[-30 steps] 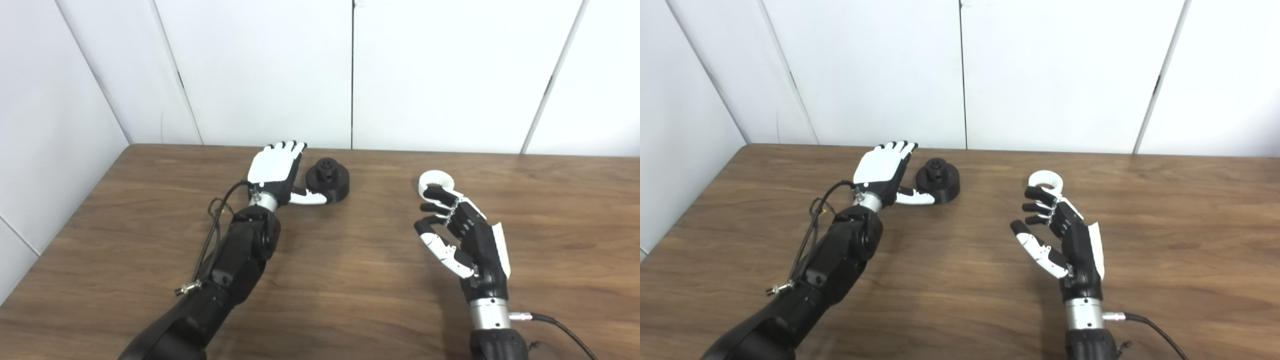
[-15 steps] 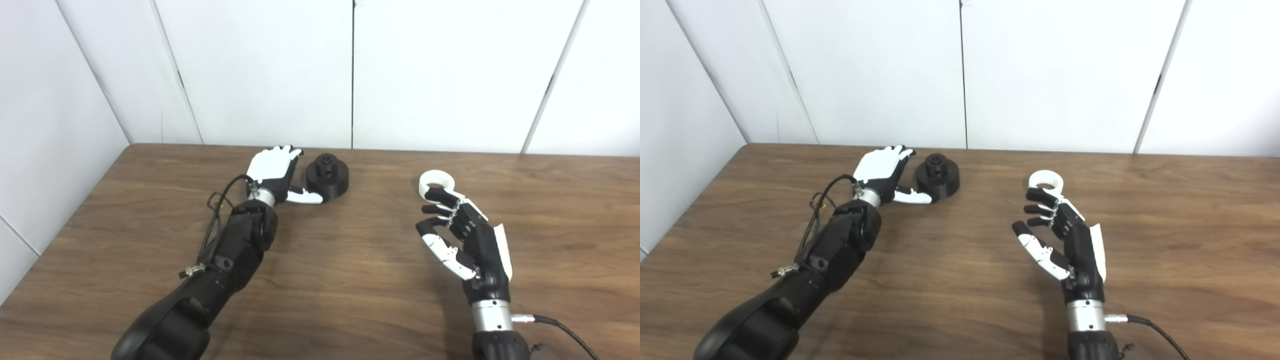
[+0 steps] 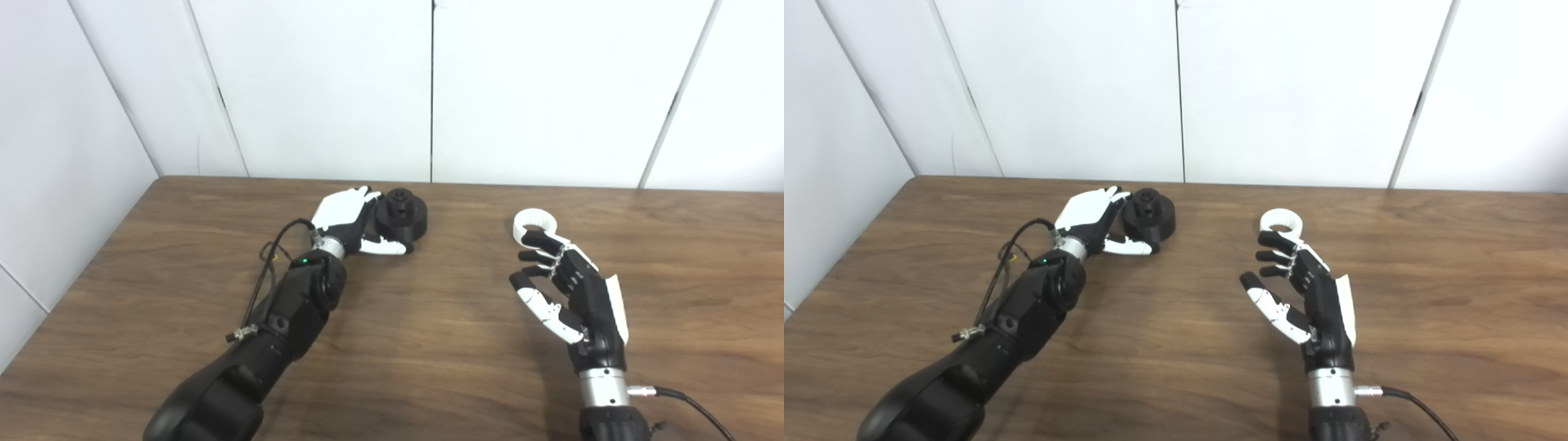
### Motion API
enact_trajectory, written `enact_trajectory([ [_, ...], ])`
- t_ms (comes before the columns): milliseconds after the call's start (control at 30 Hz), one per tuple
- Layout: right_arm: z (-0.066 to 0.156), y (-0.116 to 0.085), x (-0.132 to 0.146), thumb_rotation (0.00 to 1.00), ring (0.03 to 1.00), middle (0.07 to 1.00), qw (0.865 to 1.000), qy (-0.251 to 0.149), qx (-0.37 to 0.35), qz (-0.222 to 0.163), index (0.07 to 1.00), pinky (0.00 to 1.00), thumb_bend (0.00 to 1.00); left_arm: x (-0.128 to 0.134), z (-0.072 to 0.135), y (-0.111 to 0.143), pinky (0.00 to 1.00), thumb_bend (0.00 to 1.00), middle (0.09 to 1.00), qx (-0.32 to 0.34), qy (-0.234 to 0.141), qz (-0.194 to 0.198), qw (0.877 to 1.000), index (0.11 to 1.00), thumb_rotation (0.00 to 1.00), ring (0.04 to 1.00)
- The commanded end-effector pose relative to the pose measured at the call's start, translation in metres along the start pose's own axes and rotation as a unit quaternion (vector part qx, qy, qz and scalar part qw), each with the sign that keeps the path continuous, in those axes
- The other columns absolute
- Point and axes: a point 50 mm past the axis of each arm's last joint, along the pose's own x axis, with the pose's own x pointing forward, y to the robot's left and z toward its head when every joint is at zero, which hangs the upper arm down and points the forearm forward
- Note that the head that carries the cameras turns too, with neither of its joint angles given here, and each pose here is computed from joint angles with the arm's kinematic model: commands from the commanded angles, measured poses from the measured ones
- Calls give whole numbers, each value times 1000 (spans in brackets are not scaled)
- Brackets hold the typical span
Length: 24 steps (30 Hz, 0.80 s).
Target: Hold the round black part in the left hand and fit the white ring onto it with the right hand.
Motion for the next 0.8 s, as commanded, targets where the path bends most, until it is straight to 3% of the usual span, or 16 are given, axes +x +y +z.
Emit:
enact_trajectory([
  [0, -9, -7, -12, 340, 668, 737, 1000, 17, -11, -7, 712, 570, 628, 14, 17, 32, 1000, 1000, 1000, 2, -31, 45, 999, 905, 613, 1000],
  [267, -9, -7, -13, 334, 670, 741, 1000, 17, -10, -8, 715, 574, 630, 14, 20, 31, 1000, 1000, 1000, -6, -34, 46, 998, 904, 611, 1000],
  [500, -7, -7, -14, 331, 665, 741, 1000, 18, -11, -8, 714, 571, 624, 22, 15, 26, 986, 954, 1000, -114, -1, 110, 987, 758, 386, 1000],
  [767, -6, -9, -15, 353, 663, 740, 1000, 17, -17, -8, 713, 572, 625, 27, 14, 21, 987, 900, 1000, -197, 5, 123, 973, 690, 336, 1000],
])
